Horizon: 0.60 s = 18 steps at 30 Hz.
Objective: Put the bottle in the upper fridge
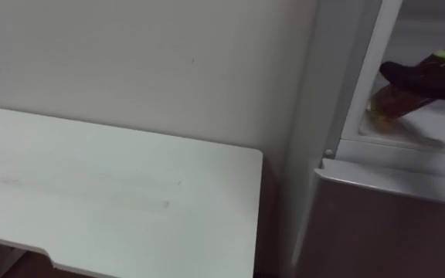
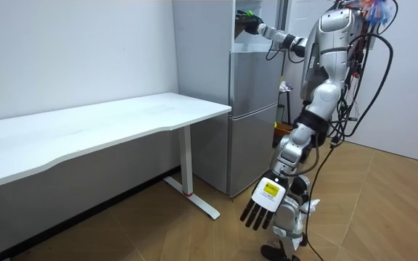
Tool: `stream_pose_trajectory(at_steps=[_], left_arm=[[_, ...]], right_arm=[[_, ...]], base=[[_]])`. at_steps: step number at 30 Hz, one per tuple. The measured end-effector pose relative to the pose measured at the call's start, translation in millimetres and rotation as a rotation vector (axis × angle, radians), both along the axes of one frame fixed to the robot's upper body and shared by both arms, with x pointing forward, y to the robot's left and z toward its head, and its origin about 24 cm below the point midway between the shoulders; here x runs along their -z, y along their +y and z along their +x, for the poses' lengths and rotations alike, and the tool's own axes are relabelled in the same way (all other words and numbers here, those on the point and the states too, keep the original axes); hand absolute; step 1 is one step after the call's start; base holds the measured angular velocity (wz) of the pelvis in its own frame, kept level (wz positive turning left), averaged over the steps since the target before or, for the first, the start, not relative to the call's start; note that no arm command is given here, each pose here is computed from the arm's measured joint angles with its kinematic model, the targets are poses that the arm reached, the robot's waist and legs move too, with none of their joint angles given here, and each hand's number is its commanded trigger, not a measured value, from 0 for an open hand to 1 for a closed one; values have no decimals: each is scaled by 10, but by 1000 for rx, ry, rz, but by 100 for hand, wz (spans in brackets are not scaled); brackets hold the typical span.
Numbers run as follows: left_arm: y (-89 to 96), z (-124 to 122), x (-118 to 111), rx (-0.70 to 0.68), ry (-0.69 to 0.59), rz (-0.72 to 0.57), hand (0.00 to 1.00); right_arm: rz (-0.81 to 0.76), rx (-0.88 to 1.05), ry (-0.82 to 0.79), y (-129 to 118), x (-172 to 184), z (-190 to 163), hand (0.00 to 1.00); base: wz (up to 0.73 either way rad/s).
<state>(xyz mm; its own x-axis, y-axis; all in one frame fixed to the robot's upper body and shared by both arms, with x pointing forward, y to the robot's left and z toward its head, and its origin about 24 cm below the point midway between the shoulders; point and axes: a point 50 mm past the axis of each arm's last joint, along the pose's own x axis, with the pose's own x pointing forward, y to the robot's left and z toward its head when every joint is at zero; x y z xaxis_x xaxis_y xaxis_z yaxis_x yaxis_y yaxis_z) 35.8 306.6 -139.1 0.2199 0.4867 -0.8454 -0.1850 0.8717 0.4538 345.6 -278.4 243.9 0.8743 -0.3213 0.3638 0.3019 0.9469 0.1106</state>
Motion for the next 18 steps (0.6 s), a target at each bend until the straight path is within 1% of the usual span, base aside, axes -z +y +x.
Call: stream_pose_trajectory(at_steps=[6,11,18], left_arm=[[3,-3,-1,-6,-5,-9,0],[-1,14,0,-2,-9,-17,0],[-6,10,3,-2,-8,-21,0]], right_arm=[[3,-10,-42,-15,-88,-43,0],[8,22,-14,-118,39,-93,0],[-20,45,11,-149,116,-112,0]], base=[[0],[0],[-5]])
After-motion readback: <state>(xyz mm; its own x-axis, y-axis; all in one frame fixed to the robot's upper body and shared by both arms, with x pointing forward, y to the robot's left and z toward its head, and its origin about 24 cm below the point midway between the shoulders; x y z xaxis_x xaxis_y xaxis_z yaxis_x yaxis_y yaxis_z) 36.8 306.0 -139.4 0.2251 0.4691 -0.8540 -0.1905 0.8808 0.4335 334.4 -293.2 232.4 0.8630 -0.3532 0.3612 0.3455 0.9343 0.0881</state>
